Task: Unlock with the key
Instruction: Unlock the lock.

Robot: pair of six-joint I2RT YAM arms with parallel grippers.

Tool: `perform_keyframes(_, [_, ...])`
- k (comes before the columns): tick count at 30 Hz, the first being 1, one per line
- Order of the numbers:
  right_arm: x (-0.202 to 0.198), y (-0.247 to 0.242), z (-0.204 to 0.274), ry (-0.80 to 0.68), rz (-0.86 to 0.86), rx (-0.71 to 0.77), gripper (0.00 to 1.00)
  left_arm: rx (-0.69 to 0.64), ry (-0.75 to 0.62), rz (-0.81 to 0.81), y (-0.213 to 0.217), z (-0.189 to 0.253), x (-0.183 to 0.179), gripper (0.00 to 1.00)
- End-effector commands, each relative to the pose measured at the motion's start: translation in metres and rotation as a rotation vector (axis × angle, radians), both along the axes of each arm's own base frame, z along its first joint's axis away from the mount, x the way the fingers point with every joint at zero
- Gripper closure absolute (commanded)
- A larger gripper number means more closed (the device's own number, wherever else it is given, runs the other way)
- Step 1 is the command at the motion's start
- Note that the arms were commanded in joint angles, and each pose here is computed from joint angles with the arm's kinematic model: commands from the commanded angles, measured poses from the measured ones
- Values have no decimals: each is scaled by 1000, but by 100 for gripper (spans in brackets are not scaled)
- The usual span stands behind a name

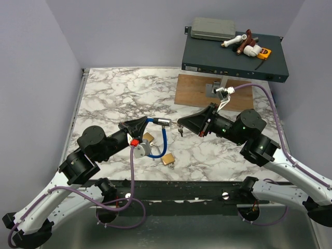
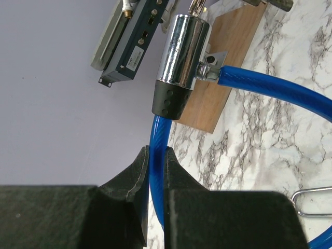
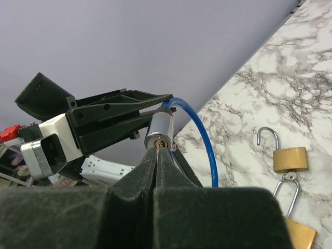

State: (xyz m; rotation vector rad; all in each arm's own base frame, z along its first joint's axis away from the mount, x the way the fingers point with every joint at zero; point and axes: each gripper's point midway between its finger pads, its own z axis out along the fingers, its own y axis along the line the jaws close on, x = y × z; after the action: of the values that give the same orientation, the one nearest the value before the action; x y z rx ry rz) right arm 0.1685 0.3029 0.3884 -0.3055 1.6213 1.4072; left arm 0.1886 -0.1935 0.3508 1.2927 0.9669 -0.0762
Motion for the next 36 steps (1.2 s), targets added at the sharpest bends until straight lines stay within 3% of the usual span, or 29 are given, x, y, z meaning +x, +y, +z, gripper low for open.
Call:
perform_keyframes(1, [-2,2,11,-24,14,34,99,-61,-35,-24,-2,19,-4,100])
perform_keyframes(36, [8,6,-8,1,-16,-29,99,-76,-40,-34,0,24,-7,100])
